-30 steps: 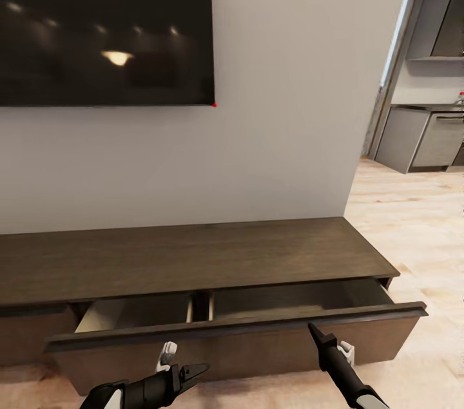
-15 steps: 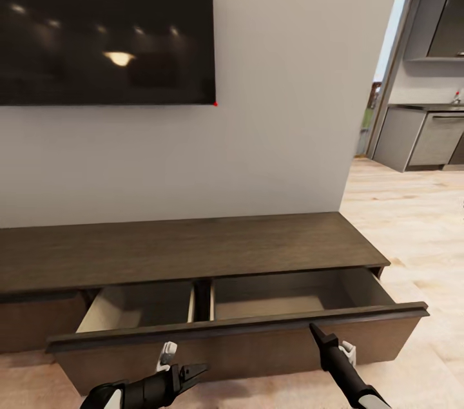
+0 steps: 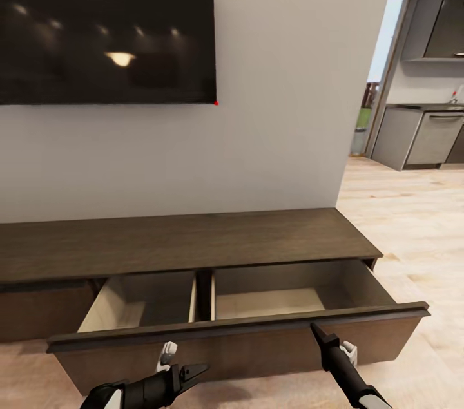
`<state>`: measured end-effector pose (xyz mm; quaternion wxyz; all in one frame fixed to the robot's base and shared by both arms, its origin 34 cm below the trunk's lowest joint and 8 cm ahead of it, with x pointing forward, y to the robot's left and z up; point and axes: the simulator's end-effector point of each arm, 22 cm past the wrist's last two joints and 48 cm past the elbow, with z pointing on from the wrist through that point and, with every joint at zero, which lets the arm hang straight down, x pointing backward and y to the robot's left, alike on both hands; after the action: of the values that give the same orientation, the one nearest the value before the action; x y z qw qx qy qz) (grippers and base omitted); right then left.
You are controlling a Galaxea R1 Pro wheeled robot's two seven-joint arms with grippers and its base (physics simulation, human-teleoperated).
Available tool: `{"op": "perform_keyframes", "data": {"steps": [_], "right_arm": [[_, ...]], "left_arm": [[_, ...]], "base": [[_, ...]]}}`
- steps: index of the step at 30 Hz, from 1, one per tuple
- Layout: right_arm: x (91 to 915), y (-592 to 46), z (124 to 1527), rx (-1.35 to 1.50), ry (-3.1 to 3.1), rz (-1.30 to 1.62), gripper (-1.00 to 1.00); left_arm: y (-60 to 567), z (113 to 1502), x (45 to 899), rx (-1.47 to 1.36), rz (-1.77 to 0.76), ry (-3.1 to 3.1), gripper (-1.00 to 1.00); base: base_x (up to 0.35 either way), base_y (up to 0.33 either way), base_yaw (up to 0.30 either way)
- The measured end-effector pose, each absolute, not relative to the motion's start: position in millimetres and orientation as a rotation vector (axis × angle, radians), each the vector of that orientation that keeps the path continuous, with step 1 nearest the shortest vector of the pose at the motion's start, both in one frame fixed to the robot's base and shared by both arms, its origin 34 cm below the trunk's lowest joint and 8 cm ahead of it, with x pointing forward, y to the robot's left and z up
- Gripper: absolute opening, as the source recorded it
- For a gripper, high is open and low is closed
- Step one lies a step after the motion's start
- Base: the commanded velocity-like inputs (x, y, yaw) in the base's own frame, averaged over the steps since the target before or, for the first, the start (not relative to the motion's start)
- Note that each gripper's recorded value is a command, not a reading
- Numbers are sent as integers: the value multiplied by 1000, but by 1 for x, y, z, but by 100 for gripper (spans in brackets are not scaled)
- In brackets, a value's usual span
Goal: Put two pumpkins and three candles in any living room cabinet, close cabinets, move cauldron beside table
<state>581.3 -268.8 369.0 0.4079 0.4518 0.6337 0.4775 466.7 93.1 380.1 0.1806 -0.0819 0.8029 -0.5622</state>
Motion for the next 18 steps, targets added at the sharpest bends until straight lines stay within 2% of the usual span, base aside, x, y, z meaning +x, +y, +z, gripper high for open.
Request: {"op": "perform_keyframes", "data": {"steps": [6, 14, 18], "right_arm": [[581, -269, 369, 1140, 1596, 1204, -100], [582, -271, 369, 1153, 1587, 1201, -100], [582, -272, 369, 1155, 1583, 1200, -100]], "left_arm": [[94, 380, 467, -233, -1588, 2267, 100], [94, 380, 466, -235, -1589, 2267, 100], [94, 380, 466, -235, -1589, 2266, 100]], "base": [[-33, 0, 0], [-174, 0, 0], [-70, 0, 0]]}}
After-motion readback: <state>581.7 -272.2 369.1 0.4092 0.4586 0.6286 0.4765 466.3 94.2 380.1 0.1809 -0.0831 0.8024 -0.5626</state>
